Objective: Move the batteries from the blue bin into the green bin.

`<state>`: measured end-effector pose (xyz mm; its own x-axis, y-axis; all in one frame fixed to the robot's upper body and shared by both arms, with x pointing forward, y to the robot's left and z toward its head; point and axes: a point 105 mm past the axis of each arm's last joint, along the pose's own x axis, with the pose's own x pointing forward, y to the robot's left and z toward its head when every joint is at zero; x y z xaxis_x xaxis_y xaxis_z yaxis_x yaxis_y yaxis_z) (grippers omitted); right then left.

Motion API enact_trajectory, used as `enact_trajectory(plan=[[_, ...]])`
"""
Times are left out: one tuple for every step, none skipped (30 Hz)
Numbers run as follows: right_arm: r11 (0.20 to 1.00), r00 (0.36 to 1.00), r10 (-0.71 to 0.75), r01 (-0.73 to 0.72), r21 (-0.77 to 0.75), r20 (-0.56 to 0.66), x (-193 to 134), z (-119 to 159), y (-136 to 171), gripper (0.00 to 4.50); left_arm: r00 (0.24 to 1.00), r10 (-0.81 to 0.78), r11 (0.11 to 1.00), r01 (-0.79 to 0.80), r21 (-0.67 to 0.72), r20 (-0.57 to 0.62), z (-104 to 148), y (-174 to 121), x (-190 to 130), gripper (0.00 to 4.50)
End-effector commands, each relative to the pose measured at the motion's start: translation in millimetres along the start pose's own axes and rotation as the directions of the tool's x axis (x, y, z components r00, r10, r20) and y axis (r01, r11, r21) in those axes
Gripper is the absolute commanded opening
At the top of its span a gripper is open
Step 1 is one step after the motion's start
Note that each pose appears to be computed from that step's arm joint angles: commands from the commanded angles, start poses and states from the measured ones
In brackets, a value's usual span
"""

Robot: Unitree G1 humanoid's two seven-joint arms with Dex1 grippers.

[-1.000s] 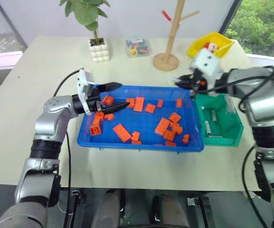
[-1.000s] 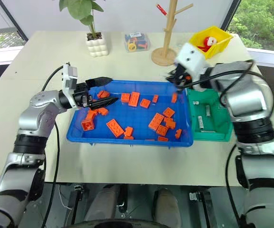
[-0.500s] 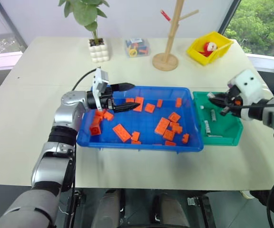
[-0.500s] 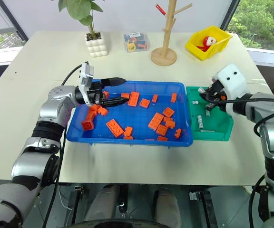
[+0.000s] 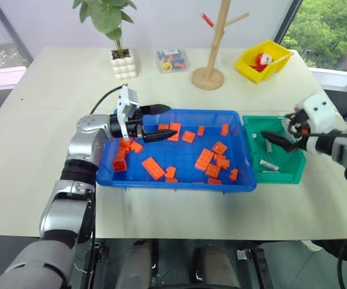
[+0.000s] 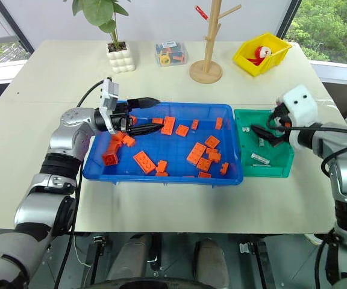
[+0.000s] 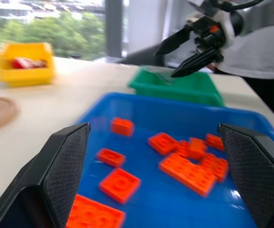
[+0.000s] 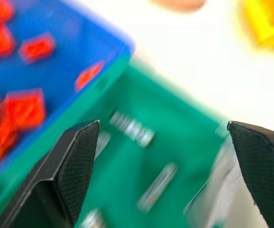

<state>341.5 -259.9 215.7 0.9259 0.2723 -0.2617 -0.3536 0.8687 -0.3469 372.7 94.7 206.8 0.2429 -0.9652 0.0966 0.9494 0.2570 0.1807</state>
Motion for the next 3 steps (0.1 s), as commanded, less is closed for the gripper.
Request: enact_trajectory(plan=[[0.988,0.981,-0.148,0.142,0.053,0.129,-0.1,20.5,-28.1,4.49,0.988,0.108,0.988,-0.119,0.096,0.114,42.7,16.0,-14.4,4.5],[0.982,0.971,-0.182,0.172,0.078,0.155,1.1,23.0,-34.6,4.49,0.984,0.134,0.984,-0.146,0.104,0.121,46.7,17.7,-21.1,4.5],[0.974,0.958,-0.217,0.2,0.11,0.185,2.0,26.1,-40.5,4.49,0.977,0.165,0.977,-0.18,0.11,0.131,50.8,19.7,-28.8,4.5]])
